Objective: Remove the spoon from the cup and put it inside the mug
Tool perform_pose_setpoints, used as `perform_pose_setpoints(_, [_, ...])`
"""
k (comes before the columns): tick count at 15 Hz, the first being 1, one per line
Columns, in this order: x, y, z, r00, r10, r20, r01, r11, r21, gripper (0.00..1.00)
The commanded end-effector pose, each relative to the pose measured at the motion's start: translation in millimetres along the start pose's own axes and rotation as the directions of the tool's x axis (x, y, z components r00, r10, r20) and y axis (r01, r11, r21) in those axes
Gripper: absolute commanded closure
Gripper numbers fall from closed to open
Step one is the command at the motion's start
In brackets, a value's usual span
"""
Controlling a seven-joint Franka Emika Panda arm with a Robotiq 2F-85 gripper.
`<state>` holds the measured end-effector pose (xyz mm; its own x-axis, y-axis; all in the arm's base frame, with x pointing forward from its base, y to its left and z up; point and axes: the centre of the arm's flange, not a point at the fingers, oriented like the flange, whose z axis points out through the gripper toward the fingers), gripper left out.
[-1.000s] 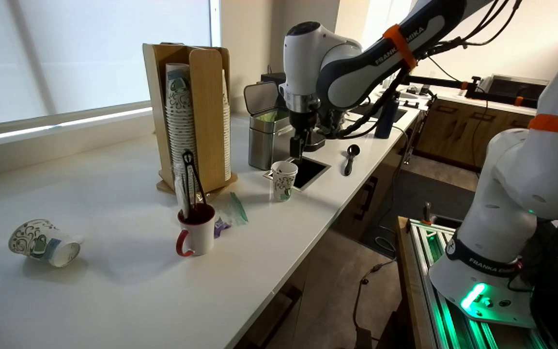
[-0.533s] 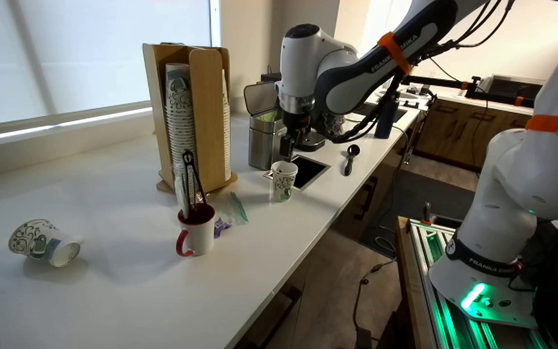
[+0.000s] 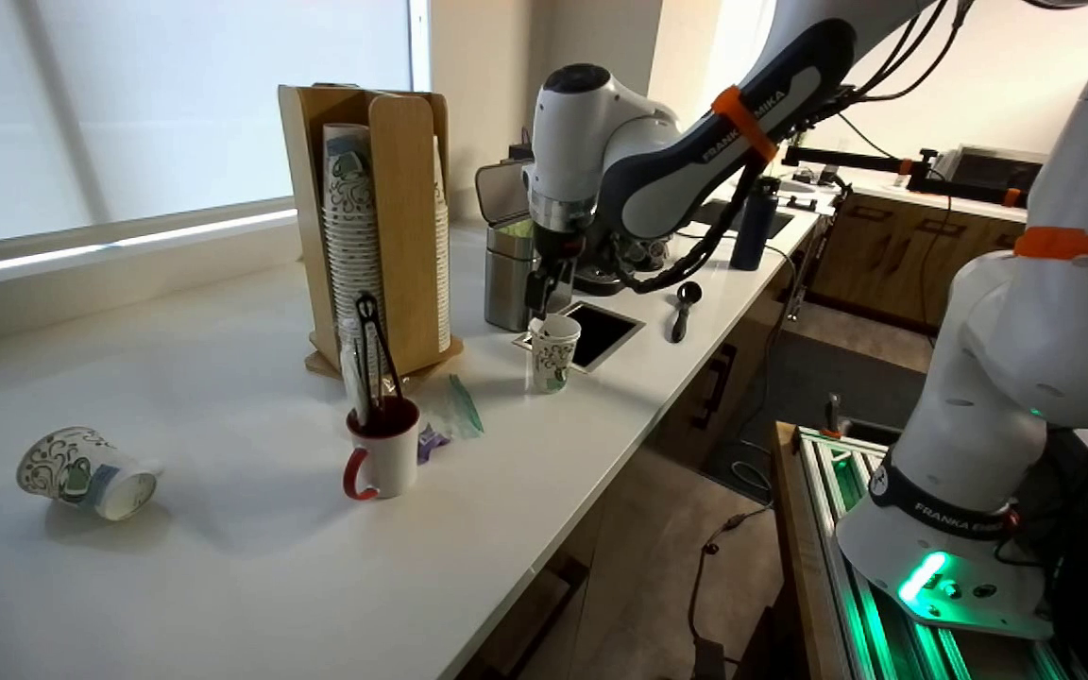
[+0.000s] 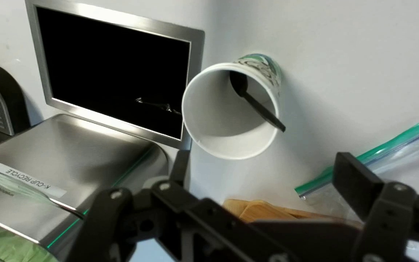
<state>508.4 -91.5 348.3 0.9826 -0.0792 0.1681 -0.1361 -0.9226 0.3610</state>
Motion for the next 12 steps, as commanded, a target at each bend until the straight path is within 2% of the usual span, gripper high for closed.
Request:
perform_pose_setpoints(1, [10,-13,17,1.000,-0.016,0.010,0.016,1.000,-0.003,0.00])
perform_pose_setpoints(5, [12,-21,32,0.998,-0.040,0.042,0.041,0.999,-0.015,0.00])
perform_pose_setpoints(9, [14,-19,40,0.998,-0.001,0.058,0.005,0.998,-0.062,0.00])
perform_pose_setpoints(10, [11,-16,37,0.999,-0.017,0.047,0.018,1.000,-0.025,0.00])
perform_pose_setpoints(12, [12,-15,39,0.999,-0.012,0.048,0.013,0.999,-0.031,0.00])
